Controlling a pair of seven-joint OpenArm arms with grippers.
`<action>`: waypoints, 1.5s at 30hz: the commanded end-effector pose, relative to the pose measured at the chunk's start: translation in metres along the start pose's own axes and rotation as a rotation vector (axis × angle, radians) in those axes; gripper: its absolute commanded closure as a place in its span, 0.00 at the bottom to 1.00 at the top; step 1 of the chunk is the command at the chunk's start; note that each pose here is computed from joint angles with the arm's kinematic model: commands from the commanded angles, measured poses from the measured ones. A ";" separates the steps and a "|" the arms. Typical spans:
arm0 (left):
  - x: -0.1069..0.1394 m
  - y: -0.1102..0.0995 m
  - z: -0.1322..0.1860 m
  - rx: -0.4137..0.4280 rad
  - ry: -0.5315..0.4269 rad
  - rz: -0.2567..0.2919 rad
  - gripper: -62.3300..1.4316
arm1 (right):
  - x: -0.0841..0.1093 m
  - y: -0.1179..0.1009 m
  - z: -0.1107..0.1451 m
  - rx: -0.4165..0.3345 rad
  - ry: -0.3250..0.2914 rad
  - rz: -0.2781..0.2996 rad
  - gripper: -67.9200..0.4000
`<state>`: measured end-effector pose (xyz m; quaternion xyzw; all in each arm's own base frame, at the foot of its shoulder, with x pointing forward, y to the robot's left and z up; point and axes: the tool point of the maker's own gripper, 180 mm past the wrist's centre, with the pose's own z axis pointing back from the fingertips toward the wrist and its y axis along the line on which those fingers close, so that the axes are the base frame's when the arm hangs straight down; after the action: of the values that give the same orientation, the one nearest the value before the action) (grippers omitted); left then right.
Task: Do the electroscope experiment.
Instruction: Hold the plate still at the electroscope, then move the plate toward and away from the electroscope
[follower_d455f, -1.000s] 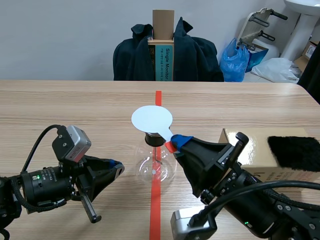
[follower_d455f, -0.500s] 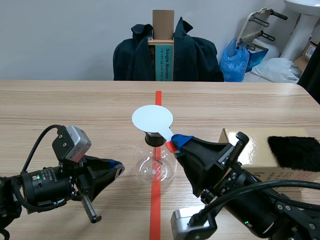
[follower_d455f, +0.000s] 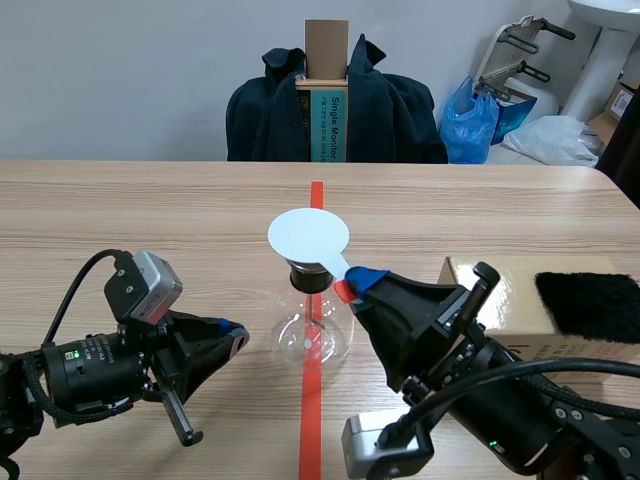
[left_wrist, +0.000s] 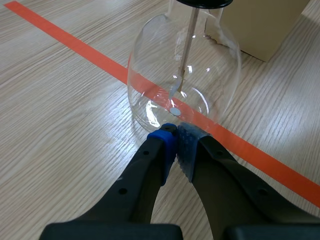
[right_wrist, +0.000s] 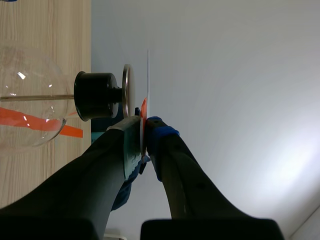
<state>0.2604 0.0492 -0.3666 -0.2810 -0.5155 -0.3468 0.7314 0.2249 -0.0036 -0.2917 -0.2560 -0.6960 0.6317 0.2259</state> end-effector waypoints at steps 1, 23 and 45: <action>0.014 0.002 -0.002 -0.001 -0.043 -0.009 0.93 | -0.009 -0.010 -0.003 -0.030 0.015 0.027 0.98; 0.014 0.002 -0.002 -0.001 -0.043 -0.009 0.93 | -0.039 -0.011 0.000 -0.031 0.182 0.024 0.98; 0.013 0.002 -0.002 -0.001 -0.043 -0.008 0.93 | -0.045 -0.011 0.001 -0.032 0.213 0.024 0.98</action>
<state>0.2604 0.0492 -0.3666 -0.2810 -0.5155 -0.3468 0.7314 0.2523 -0.0321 -0.2916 -0.3229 -0.6678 0.5991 0.3015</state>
